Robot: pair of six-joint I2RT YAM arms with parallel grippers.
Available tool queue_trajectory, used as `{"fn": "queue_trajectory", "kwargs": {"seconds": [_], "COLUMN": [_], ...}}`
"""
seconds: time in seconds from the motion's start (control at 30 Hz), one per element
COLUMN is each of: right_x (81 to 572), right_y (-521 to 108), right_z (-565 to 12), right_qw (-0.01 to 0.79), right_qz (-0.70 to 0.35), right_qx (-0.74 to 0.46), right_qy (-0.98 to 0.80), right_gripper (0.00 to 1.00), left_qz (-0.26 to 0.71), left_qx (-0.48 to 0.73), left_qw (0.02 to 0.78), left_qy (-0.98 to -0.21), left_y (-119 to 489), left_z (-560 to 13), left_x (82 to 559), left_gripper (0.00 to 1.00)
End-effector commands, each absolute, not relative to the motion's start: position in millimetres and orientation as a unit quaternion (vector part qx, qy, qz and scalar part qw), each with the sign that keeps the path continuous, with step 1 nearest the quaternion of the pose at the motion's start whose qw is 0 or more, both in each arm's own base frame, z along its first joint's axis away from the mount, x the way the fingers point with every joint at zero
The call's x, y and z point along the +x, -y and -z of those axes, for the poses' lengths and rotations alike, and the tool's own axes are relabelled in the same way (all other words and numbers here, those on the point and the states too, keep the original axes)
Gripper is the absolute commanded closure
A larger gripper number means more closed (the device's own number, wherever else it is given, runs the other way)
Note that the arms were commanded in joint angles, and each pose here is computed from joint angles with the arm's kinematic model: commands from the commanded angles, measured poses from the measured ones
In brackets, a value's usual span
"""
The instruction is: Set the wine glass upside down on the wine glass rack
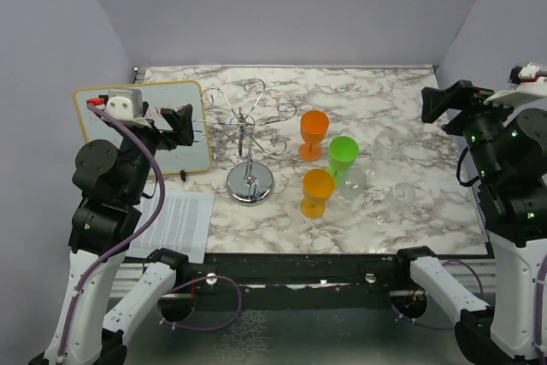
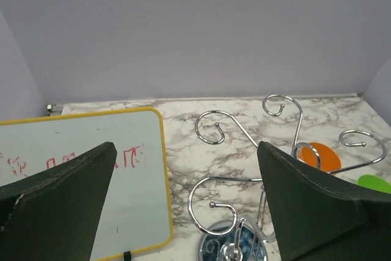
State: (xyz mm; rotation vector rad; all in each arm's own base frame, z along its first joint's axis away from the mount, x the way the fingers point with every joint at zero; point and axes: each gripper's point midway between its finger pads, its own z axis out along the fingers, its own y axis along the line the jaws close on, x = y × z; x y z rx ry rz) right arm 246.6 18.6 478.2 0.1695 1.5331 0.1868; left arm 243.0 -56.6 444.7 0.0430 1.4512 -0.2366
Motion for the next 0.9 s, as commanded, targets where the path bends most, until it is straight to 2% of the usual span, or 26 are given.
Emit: {"fn": "queue_trajectory", "kwargs": {"seconds": [0.0,0.13,0.3,0.5,0.73,0.87], "right_x": [254,258,269,300,336,347], "right_y": [-25,-39,-58,-61,-56,-44], "right_z": [-425,-390,-351,-314,-264,-238], "right_qw": [0.646,0.602,0.530,0.460,0.402,0.372], "right_qz": [-0.089,-0.110,-0.142,-0.129,-0.081,-0.013], "right_qx": [0.078,0.061,0.037,0.050,0.065,0.077], "right_qy": [-0.754,-0.789,-0.835,-0.877,-0.910,-0.925], "right_gripper": [0.04,0.04,0.10,0.27,0.38,0.50], "left_qz": [0.106,0.116,0.140,0.173,0.212,0.227], "left_qx": [0.038,0.042,0.046,0.037,0.056,0.064], "left_qw": [0.730,0.715,0.713,0.719,0.717,0.710], "left_qy": [-0.674,-0.689,-0.686,-0.672,-0.662,-0.663], "left_y": [63,69,77,84,100,107], "left_z": [-426,-410,-405,-412,-425,-428], "left_x": [252,258,257,255,253,255], "left_gripper": [0.01,0.01,0.01,0.01,0.02,0.08]}}
